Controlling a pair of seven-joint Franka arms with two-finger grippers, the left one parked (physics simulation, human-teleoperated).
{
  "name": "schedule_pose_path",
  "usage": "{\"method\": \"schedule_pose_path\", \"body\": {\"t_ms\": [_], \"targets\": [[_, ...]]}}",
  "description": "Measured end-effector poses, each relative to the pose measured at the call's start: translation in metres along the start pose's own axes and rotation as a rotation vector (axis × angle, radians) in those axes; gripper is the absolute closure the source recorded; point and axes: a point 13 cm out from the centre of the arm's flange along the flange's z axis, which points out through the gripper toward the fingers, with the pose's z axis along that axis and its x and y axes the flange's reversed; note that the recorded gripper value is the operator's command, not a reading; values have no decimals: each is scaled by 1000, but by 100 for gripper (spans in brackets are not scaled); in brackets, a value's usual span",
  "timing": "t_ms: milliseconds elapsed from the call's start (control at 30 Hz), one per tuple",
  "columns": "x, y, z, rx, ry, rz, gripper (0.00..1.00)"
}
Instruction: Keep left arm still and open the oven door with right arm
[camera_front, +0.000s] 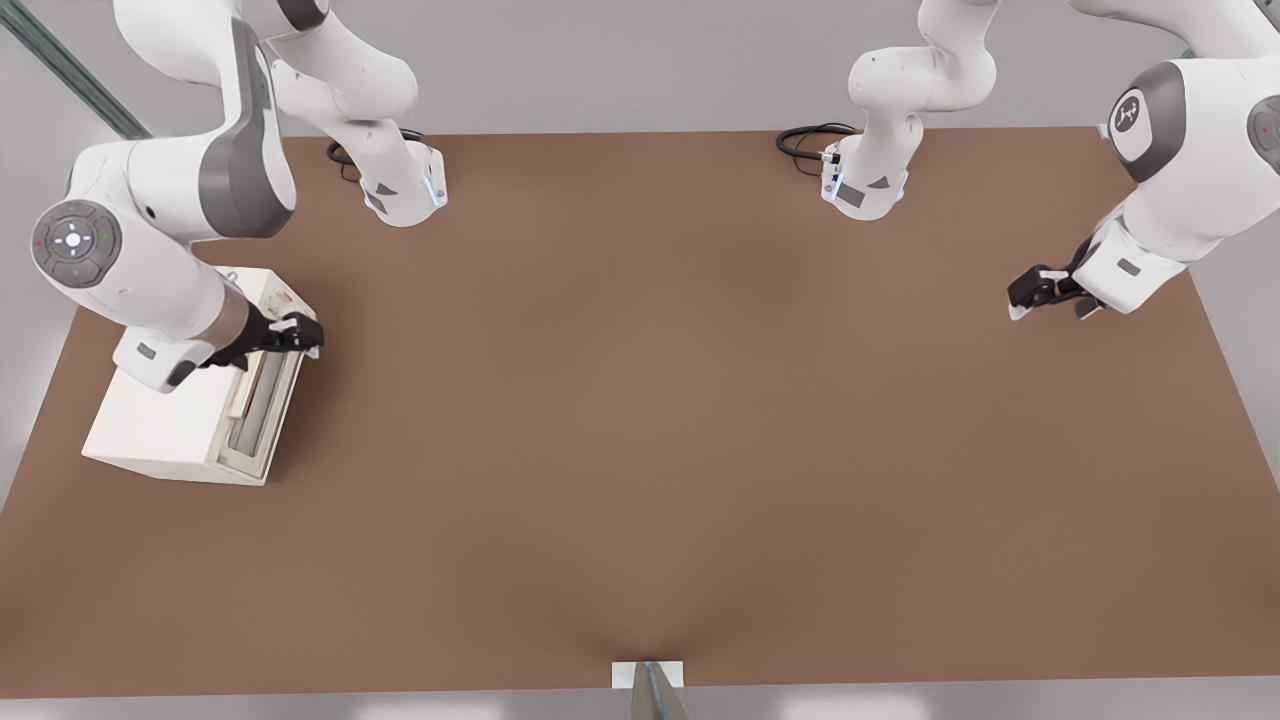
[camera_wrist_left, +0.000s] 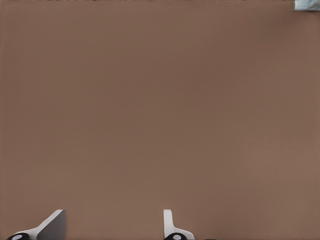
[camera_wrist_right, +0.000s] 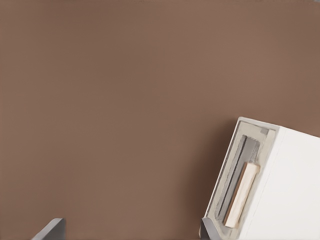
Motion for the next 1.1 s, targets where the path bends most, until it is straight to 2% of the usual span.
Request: {"method": "schedule_pose_path", "body": {"t_ms": [67,133,167,200,233,300,367,433,500,533,633,733,900,1100], "targets": [[-2,0,2,-1,-1,-1,0],[-10,4,19,2,26,-14,0],[-17,9,31,18,43,-30,14],[-32,13,43,56,59,-54,84],[-54,23,63,134,92,-102,99],[-76,61,102,338,183,-218,100],[-59,81,148,542,331,-277,100],[-37,62,182,679,469,-255,100],[-9,25,190,805,559,-203,100],[4,9,189,856,583,-179,100],[18,-58,180,944,600,-34,100],[28,-101,189,986,606,49,100],[19,-125,208,1007,522,110,100],[48,-142,235,1023,546,150,100]]}}
